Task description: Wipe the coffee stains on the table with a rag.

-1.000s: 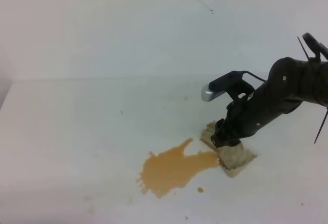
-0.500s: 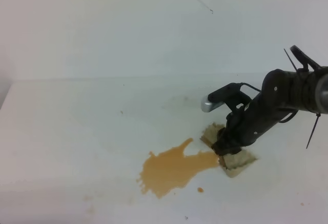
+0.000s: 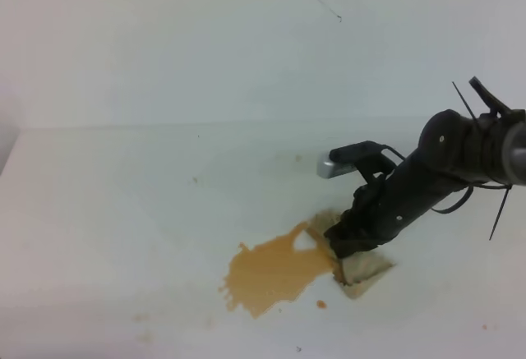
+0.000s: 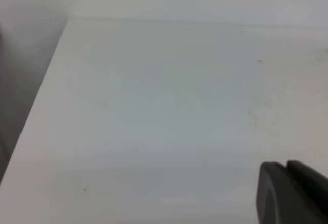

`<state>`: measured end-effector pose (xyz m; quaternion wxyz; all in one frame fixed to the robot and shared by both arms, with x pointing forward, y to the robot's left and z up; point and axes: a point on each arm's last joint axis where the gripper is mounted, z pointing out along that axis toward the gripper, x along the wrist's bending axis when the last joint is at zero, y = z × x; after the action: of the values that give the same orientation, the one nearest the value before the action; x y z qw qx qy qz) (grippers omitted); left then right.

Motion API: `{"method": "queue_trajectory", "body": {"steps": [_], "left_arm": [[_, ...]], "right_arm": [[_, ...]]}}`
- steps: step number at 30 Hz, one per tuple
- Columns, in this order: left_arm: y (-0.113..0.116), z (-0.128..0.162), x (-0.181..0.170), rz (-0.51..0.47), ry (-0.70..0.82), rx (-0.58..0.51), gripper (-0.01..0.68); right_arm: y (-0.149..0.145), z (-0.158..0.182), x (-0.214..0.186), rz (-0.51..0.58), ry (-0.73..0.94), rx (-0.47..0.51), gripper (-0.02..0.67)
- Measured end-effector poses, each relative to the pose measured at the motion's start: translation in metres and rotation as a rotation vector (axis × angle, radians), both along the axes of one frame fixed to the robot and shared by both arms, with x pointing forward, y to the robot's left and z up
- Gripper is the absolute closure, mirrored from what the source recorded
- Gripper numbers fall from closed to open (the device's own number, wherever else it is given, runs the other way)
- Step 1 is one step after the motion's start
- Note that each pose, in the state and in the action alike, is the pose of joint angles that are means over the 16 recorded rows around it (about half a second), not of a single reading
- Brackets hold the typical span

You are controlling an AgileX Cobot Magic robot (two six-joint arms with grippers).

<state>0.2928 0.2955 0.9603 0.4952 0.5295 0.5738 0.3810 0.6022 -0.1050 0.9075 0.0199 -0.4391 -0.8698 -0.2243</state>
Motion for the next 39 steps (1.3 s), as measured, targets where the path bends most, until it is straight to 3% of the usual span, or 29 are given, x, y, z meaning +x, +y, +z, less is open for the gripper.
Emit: {"method": "queue_trajectory", "body": {"steps": [20, 39], "left_arm": [[0.000, 0.000, 0.000, 0.000, 0.000, 0.000, 0.674], [0.000, 0.000, 0.000, 0.000, 0.000, 0.000, 0.675]], "right_arm": [[0.051, -0.011, -0.010, 0.056, 0.025, 0.071, 0.648], [0.076, -0.006, -0.024, 0.110, 0.042, 0.097, 0.648]]}}
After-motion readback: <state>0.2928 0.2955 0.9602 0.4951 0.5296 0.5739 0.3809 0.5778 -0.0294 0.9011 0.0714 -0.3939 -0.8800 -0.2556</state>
